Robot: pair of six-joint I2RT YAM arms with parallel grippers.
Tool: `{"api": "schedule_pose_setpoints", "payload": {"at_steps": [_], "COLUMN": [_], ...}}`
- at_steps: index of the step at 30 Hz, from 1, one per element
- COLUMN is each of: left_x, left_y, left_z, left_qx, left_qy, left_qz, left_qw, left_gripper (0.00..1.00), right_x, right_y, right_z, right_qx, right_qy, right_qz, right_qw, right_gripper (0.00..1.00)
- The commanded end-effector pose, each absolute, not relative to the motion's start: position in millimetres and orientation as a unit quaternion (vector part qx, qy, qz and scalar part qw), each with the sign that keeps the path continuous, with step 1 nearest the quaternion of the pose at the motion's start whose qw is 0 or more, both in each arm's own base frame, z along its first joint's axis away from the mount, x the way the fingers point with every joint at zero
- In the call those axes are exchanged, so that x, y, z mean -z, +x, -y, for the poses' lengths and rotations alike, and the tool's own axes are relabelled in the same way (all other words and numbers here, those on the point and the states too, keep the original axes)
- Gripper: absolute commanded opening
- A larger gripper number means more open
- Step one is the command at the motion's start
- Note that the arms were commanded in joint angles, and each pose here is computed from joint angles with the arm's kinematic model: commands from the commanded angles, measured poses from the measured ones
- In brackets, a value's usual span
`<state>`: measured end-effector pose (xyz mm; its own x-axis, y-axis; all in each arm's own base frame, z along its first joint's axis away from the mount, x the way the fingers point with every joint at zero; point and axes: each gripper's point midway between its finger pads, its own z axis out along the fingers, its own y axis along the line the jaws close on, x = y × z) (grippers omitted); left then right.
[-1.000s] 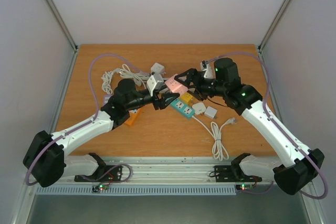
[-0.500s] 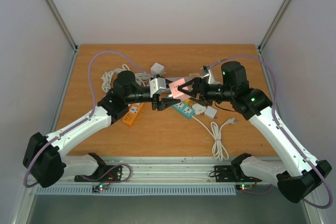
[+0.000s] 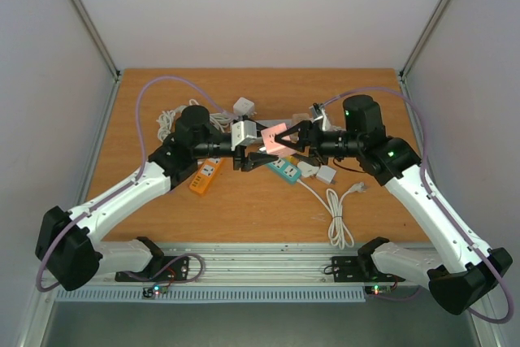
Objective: Insert the plug
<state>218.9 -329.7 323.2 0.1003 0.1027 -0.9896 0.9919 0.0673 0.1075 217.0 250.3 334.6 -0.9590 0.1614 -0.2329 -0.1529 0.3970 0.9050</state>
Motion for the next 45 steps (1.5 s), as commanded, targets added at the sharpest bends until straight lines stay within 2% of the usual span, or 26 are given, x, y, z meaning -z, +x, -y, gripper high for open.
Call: {"api": "schedule_pose_setpoints", "payload": {"at_steps": [1, 5, 12, 19, 22, 23, 27, 30, 31, 36, 41, 45], "left_x": [-326.1, -325.6, -322.2, -324.7, -324.5, -323.2, -325.9, -333.6, -336.5, -351.0, -341.3, -336.1], "left_y": [190.2, 185.4, 174.9, 170.9, 178.3, 186.1, 220.9, 250.2, 258.5, 279.0, 289.6, 269.7], "left_z": [332.9, 332.4, 329.7, 328.9, 331.1, 332.3, 328.1, 311.3, 303.1, 250.1, 173.3, 150.5], "left_qx": [0.463, 0.469, 0.481, 0.483, 0.473, 0.461, 0.407, 0.365, 0.351, 0.293, 0.167, 0.155], "left_qy": [0.567, 0.574, 0.591, 0.602, 0.598, 0.589, 0.528, 0.435, 0.403, 0.241, 0.092, 0.086], "left_qz": [-0.486, -0.482, -0.481, -0.472, -0.482, -0.498, -0.57, -0.635, -0.654, -0.735, -0.805, -0.808], "left_qw": [0.478, 0.467, 0.435, 0.426, 0.432, 0.439, 0.48, 0.523, 0.536, 0.562, 0.562, 0.562], "left_gripper": [0.45, 0.45, 0.45, 0.45, 0.46, 0.49, 0.79, 0.97, 0.99, 0.99, 0.99, 0.99], "right_x": [-379.9, -382.5, -382.1, -388.2, -387.9, -387.0, -372.0, -356.5, -349.5, -312.4, -284.5, -249.3], "right_y": [201.4, 197.2, 197.5, 198.8, 202.0, 204.3, 226.4, 249.8, 259.2, 305.5, 343.4, 368.5], "right_z": [-256.6, -254.6, -258.4, -254.2, -254.5, -253.5, -239.3, -228.4, -226.1, -211.9, -212.0, -221.1], "right_qx": [-0.594, -0.592, -0.603, -0.607, -0.604, -0.597, -0.524, -0.464, -0.445, -0.33, -0.235, -0.182], "right_qy": [-0.089, -0.098, -0.107, -0.114, -0.115, -0.114, -0.087, -0.069, -0.061, -0.044, -0.072, -0.097], "right_qz": [-0.779, -0.78, -0.775, -0.77, -0.772, -0.775, -0.815, -0.841, -0.849, -0.892, -0.915, -0.936], "right_qw": [0.18, 0.18, 0.158, 0.159, 0.165, 0.173, 0.232, 0.271, 0.279, 0.305, 0.32, 0.287], "right_gripper": [0.65, 0.7, 0.65, 0.69, 0.54, 0.51, 0.5, 0.49, 0.49, 0.48, 0.49, 0.49]}}
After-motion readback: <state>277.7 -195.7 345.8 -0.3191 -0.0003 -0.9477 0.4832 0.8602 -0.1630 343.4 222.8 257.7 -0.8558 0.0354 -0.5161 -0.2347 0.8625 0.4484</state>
